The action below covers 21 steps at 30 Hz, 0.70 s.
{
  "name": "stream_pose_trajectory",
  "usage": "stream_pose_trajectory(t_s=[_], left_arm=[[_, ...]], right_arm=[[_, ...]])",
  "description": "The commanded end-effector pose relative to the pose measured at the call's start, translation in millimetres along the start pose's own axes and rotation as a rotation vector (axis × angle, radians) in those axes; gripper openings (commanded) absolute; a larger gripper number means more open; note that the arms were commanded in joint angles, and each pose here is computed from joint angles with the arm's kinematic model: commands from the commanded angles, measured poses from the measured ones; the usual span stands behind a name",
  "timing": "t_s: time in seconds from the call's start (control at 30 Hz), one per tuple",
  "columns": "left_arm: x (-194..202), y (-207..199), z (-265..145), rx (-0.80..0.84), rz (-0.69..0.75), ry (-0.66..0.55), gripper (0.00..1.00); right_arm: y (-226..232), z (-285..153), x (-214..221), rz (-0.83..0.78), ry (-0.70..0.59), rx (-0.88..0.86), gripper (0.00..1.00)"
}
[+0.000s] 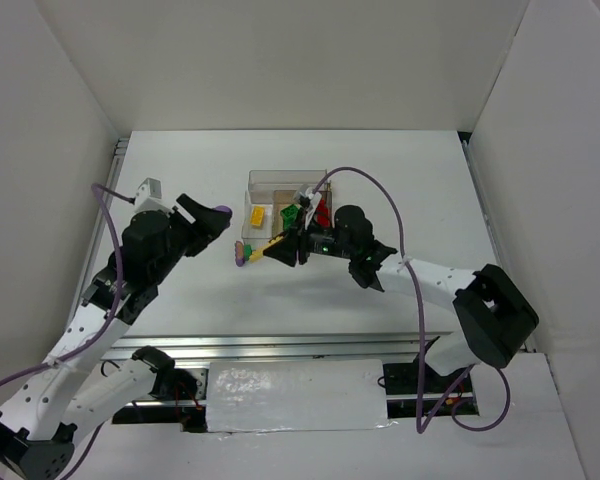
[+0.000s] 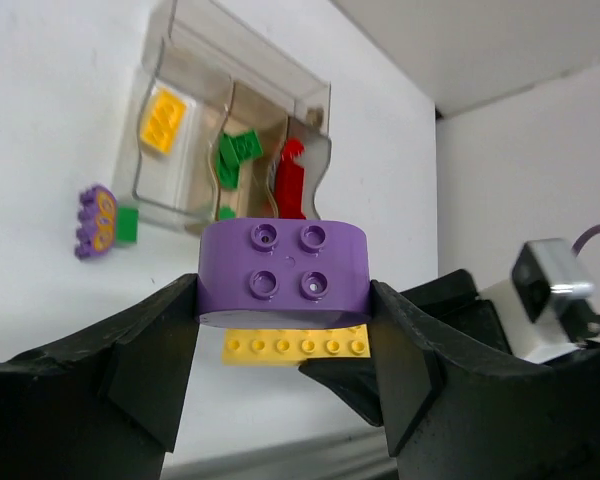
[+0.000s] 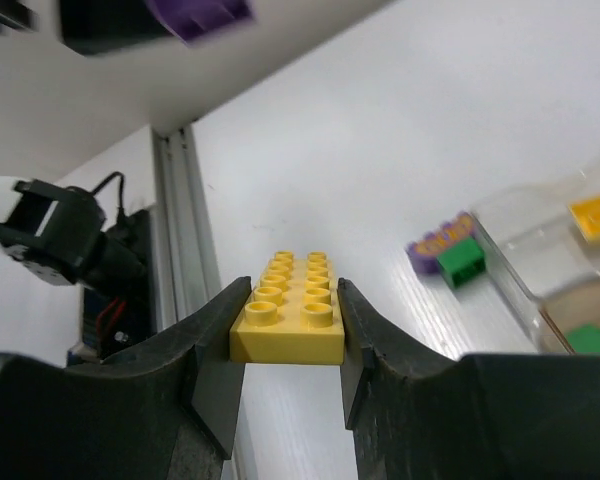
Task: Sort the legos into containers by color
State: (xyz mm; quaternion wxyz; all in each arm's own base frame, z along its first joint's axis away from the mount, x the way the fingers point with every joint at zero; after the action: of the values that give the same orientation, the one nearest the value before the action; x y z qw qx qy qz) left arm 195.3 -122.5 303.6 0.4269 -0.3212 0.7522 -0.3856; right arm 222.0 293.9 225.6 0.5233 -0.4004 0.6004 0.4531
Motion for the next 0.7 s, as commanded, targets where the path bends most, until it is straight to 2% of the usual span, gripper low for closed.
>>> stream_pose_trajectory(t_s=[0.0,0.1,0.17,0.27,0.3,0.33,0.37,0.4,0.43,0.47,0.5,0.53,0.57,0.6,0.67], left_arm=[[-28,-17,-6,0.051,0.028,-0.175,0.00],[-24,-17,-2,0.058,0.027,-0.153,0.00],[-25,-14,0,0.040,0.028,-0.156,0.00],[-32,-13,-5,0.006,0.045,-0.202,0.00],[-34,-15,-10,0.012,0.049,-0.215,0.00],[-36,-15,-13,0.008,0.063,-0.224,0.00],[-37,-15,-14,0.008,0.073,-0.228,0.00],[-37,-16,-16,0.015,0.086,-0.222,0.00],[-36,-15,-16,0.009,0.106,-0.214,0.00],[-36,-14,-16,0.005,0.117,-0.206,0.00],[-34,-13,-16,0.003,0.130,-0.193,0.00],[-34,-11,-16,-0.006,0.152,-0.184,0.00],[-33,-9,-16,-0.009,0.162,-0.178,0.00],[-32,-8,-16,-0.009,0.175,-0.166,0.00],[-33,-8,-17,-0.006,0.210,-0.157,0.00]], right_arm=[[-5,-12,4,0.039,0.044,0.002,0.00],[-5,-9,-1,0.045,0.037,-0.022,0.00],[-11,-7,-2,0.045,0.039,0.029,0.00],[-39,-1,-10,0.064,0.023,0.305,0.00],[-50,3,3,0.101,0.100,0.394,0.00],[-63,13,-18,0.082,0.081,0.472,0.00],[-72,20,-22,0.082,0.110,0.514,0.00],[-84,27,5,0.122,0.248,0.566,0.00],[-93,39,-14,0.101,0.230,0.582,0.00],[-101,45,-12,0.097,0.257,0.613,0.00],[-111,51,11,0.116,0.348,0.644,0.00],[-117,61,-2,0.101,0.337,0.646,0.00],[-121,67,1,0.107,0.356,0.645,0.00],[-128,70,21,0.126,0.438,0.667,0.02],[-134,79,18,0.145,0.449,0.686,0.08]])
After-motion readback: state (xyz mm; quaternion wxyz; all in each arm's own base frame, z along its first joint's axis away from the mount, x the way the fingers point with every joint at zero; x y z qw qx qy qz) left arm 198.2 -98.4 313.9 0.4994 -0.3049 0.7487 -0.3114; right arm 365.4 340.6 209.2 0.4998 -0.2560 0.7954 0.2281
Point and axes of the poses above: each gripper's point midway between its finger pads, its own z axis out along the fingers, its own y axis along the line the jaws close on, x = y × z, the point moved 8 cm from there along -z, back along the fingers, and after that the axes turned 13 degrees about -z, right-handed, at the moved point
